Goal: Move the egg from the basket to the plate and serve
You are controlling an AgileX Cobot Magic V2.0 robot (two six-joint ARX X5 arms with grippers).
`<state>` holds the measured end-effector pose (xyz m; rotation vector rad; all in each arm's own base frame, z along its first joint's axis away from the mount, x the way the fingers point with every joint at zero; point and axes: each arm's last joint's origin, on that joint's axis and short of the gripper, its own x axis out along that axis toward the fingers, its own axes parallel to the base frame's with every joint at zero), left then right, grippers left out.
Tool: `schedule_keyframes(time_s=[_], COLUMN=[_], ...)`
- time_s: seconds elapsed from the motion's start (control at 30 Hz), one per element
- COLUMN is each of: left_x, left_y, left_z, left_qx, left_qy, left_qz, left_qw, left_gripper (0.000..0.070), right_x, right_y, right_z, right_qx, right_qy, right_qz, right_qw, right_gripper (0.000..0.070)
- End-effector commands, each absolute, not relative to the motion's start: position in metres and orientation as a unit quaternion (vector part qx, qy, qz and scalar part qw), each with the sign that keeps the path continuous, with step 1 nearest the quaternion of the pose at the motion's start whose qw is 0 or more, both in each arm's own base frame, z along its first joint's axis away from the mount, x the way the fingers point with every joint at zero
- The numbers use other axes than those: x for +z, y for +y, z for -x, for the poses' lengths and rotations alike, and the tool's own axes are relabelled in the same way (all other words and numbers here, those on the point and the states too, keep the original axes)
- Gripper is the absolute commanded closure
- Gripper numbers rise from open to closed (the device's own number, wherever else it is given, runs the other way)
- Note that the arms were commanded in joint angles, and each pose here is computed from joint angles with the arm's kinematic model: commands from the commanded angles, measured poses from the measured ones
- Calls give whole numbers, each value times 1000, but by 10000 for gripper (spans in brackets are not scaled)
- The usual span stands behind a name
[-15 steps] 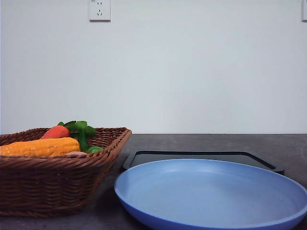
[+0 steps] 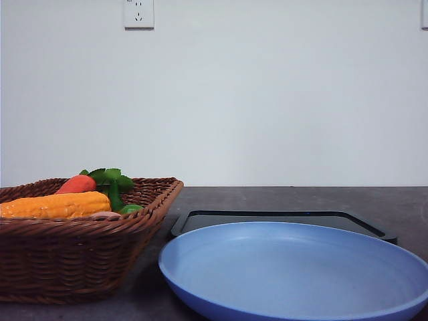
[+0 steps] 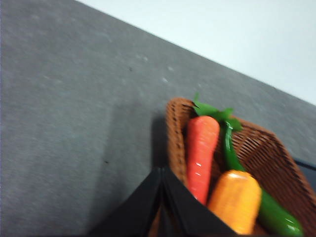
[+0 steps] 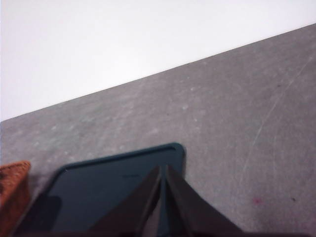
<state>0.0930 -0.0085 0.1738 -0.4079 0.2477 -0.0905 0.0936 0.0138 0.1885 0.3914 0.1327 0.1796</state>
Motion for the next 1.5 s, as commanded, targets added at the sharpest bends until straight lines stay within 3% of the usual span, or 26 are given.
schedule_keyframes(time_s=[0.0,0.3,0.5,0.7,0.9,0.97,1.1,1.17,1.27,1.47], left_x=[189,230,250,256,247,242,237,236,237,237], left_y=[-9,-16,-30,-53,-80,-85,-93,-94,-95,-95], left_z=[-93,-118,-147,-171,-184,-186,-186,-187,-188,-188], left_qx=[-57,-107,-190,-266,-332,-340,-350,-351,-350,-350], left_qy=[122,187,255,344,416,427,441,443,440,438], left_qz=[204,180,158,128,117,113,106,106,113,113], left_qw=[970,960,935,891,839,830,819,818,819,821], left_gripper=[700,700,700,700,700,691,576,492,422,421], right_x=[201,243,262,267,249,242,229,224,217,201], right_y=[14,14,19,25,31,32,36,39,43,55], right_z=[-91,-98,-113,-130,-143,-147,-155,-159,-166,-182], right_qx=[87,74,109,173,224,230,235,238,240,250], right_qy=[75,163,244,345,460,490,538,552,564,570], right_qz=[-202,-166,-137,-129,-142,-144,-147,-143,-136,-129], right_qw=[973,970,954,913,847,828,796,786,778,772], right_gripper=[700,700,700,700,700,655,492,478,478,479])
